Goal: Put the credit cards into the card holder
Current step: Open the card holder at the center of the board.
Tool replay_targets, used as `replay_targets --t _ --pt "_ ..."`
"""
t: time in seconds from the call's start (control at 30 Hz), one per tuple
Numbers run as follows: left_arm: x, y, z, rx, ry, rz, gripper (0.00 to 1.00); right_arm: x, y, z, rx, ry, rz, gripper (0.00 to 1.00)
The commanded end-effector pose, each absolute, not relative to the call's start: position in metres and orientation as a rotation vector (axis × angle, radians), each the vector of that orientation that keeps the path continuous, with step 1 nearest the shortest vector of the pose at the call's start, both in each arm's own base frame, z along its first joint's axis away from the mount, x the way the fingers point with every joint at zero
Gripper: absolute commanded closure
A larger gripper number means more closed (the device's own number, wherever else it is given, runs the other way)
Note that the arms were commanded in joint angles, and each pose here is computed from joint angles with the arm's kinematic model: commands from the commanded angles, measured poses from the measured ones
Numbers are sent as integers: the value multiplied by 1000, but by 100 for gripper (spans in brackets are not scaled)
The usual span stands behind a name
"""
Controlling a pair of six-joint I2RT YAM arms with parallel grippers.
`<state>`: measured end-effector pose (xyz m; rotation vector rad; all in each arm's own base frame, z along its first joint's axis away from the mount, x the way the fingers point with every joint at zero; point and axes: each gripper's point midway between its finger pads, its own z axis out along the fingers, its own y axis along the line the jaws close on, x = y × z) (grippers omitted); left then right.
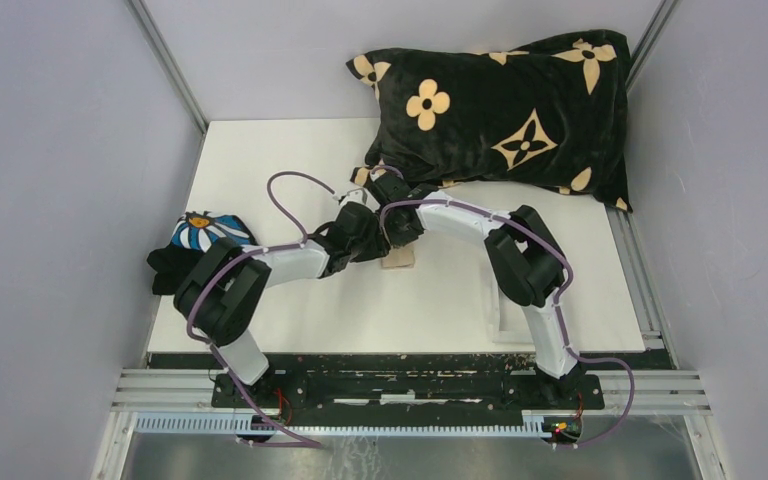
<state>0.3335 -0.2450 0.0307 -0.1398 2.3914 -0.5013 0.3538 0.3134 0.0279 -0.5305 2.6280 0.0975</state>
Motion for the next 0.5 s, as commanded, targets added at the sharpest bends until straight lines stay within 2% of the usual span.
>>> replay_targets --t 0.0,0.2,0.47 --pt "308 -217 -19 -172 2567 -291 44 345 313 32 -553 2648 139 87" --pt "299 -211 -33 -167 2623 -231 54 349 309 34 -478 2661 207 88" --pt "289 -207 -48 -170 2669 -191 61 354 296 36 -402 2664 237 90"
